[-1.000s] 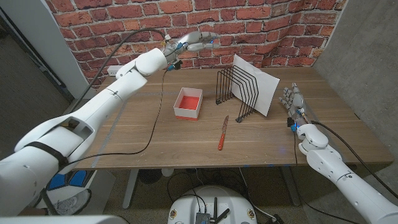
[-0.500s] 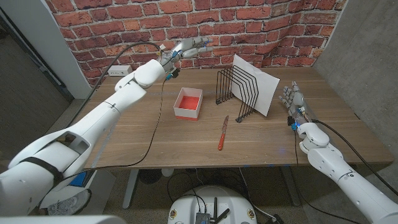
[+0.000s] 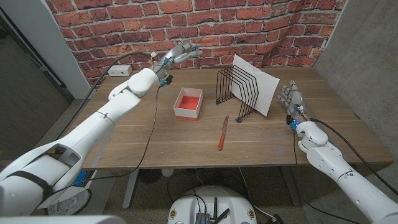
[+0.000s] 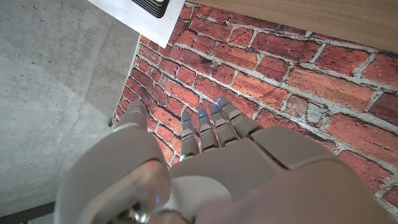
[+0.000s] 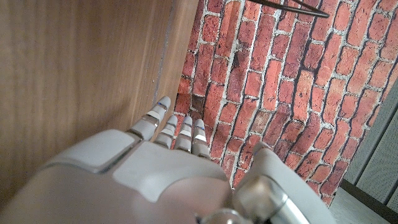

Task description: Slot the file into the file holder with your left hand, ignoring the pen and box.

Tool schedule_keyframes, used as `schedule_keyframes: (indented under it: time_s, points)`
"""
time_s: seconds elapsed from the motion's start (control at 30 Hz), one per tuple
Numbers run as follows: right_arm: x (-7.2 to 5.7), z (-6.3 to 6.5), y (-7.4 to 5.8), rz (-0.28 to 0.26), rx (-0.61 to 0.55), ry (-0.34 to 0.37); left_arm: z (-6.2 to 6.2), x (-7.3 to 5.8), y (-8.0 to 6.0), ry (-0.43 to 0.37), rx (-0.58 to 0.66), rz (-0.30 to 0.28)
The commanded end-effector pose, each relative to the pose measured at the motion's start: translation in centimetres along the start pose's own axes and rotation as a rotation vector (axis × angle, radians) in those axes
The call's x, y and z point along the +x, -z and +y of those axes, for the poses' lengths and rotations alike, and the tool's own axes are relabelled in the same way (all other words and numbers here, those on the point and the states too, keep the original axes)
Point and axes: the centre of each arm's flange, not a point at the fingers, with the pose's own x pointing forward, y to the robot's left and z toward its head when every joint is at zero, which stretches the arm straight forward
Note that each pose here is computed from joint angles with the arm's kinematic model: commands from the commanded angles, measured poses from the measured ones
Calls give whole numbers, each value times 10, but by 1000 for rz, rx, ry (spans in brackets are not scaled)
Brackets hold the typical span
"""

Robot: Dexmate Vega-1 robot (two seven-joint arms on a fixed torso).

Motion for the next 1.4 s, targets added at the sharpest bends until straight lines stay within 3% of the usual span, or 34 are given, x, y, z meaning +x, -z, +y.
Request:
schedule_keyframes:
  time_s: [0.03,0.3,0.73,1.4]
  points:
    - [3,7,-4,14,-27,4,-4,-22,25,-94,-70,57]
    - [9,9,-5,-6,-52,1,-9,-41,45,-192,-125,109]
    - [9,24,-5,-42,-51,0,-18,-74,66,-275,-175,128]
    - [10,29,-1,-40,-65,-25,-20,-91,93,-352,-275,159]
